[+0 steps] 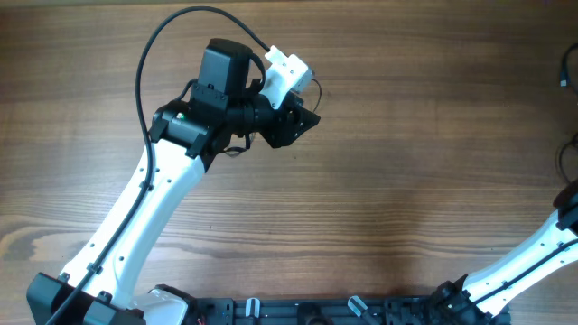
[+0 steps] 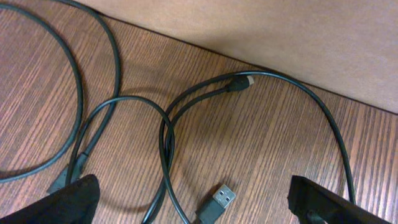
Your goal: Untangle cables
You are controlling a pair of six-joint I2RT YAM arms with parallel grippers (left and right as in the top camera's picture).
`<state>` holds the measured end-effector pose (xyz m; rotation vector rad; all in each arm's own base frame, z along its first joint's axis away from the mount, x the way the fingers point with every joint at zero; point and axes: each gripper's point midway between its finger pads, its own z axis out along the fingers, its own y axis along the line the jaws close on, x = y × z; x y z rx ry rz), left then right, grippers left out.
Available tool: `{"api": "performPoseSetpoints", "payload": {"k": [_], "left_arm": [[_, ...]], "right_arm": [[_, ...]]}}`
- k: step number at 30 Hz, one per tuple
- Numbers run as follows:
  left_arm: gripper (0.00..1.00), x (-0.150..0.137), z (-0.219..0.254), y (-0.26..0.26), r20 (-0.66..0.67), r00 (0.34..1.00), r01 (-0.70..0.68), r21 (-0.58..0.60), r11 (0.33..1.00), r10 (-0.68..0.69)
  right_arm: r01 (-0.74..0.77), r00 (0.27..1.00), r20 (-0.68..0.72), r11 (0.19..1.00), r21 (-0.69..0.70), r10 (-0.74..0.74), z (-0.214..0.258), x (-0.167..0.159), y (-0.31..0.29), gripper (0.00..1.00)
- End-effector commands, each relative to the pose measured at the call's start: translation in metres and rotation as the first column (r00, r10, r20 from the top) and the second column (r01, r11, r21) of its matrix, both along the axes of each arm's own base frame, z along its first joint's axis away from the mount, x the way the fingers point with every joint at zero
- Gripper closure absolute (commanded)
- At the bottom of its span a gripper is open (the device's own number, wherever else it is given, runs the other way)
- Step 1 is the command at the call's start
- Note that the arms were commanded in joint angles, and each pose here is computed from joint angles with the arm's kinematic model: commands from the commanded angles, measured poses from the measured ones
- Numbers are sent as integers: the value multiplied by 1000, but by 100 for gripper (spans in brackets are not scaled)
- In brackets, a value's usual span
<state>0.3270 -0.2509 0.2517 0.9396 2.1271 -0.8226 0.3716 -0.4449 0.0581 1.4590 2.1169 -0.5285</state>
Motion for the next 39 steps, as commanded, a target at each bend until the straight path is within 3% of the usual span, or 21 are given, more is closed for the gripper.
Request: {"api": "performPoseSetpoints", "payload": {"k": [1, 4, 7, 12, 16, 19, 20, 21, 24, 32, 39], "left_arm": [[51, -3, 10, 0, 19, 1000, 2, -14, 1000, -1], [51, -2, 10, 0, 26, 1000, 1, -8, 1000, -1], [37, 2, 10, 3, 44, 999, -17, 5, 1000, 17], [31, 23, 18, 19, 111, 992, -61, -4, 998, 61], [26, 51, 21, 53, 157, 972, -182, 10, 983, 178], [22, 71, 22, 87, 190, 940, -294, 33, 955, 283], [18, 75, 22, 97, 190, 933, -319, 35, 947, 307], [5, 79, 21, 108, 187, 924, -345, 37, 938, 333], [0, 88, 19, 134, 192, 895, -419, 54, 906, 402], [0, 97, 9, 199, 185, 813, -576, 115, 809, 552], [0, 87, -13, 256, 163, 715, -697, 248, 673, 680]], "right_arm": [[-5, 1000, -14, 1000, 1, 5, 1, 0, -1, 0], [-9, 1000, -12, 1000, 1, 9, 24, 0, 6, 0], [-2, 1000, 13, 1000, -10, 2, 63, -2, 18, 0], [13, 994, 105, 999, 38, -17, 129, -4, 69, 0], [-121, 986, 136, 981, 153, 101, 143, 11, 129, 0], [-286, 958, 98, 931, 225, 270, 136, 26, 180, 0], [-314, 949, 78, 918, 242, 304, 134, 28, 193, 0], [-365, 930, 47, 894, 262, 366, 130, 32, 215, 0], [-447, 887, 19, 849, 280, 461, 127, 43, 252, 0], [-724, 649, -13, 622, 296, 761, 124, 77, 397, 0], [-897, 373, 25, 353, 266, 928, 128, 85, 519, 0]]}}
